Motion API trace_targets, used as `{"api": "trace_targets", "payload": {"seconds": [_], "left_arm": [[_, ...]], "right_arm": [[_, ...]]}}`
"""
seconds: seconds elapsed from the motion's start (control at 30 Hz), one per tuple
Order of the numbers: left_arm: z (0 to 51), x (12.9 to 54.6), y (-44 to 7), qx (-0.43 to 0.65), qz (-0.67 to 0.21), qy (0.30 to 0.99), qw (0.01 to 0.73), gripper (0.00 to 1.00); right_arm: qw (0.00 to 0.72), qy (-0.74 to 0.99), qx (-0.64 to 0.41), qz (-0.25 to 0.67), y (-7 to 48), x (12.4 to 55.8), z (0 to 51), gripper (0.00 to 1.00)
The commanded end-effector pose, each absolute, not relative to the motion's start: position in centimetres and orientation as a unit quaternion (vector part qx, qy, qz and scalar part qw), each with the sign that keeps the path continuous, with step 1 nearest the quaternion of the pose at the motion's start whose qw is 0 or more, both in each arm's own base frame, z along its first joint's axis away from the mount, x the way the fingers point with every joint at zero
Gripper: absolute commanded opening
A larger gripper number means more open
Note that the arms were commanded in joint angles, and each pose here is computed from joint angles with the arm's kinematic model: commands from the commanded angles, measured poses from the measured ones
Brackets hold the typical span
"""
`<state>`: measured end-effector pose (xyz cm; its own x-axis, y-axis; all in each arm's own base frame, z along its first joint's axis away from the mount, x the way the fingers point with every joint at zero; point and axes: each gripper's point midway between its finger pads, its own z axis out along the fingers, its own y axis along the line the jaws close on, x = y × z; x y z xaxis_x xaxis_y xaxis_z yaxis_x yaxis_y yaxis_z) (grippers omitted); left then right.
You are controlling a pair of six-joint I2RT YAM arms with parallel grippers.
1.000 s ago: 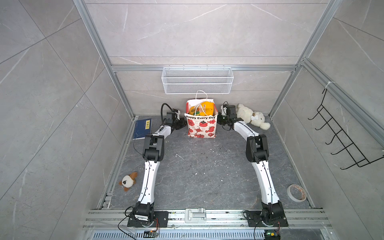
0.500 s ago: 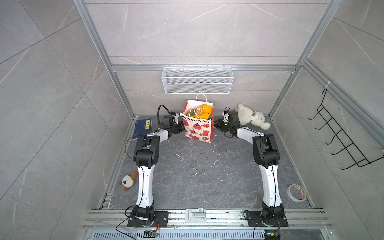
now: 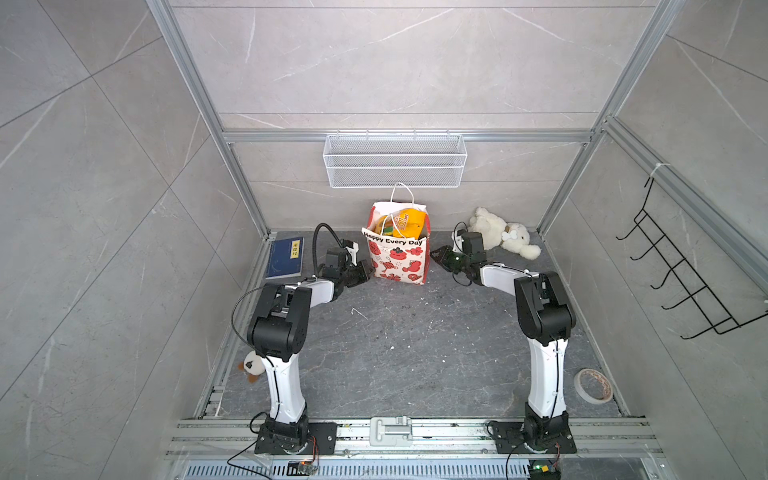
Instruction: Take the snacks out of the paper bag
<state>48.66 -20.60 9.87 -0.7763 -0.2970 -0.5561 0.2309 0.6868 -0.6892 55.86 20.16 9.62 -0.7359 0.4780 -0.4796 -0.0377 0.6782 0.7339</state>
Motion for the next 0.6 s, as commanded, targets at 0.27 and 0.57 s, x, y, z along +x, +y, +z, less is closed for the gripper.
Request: {"api": "trace_targets", "payload": {"seconds": [0.27, 0.57], "left_arm": [[15.7, 59.2, -17.8, 0.028, -0.423, 0.818, 0.388, 0.00], [12.3, 63.6, -21.0, 0.050, -0.493, 0.796, 0.349, 0.00]], "right_arm": [[0.380, 0.831, 0.149, 0.378, 19.4, 59.8, 12.5, 0.32], [0.372, 0.830, 0.150, 0.386, 20.5, 63.0, 11.4, 0.30]]}}
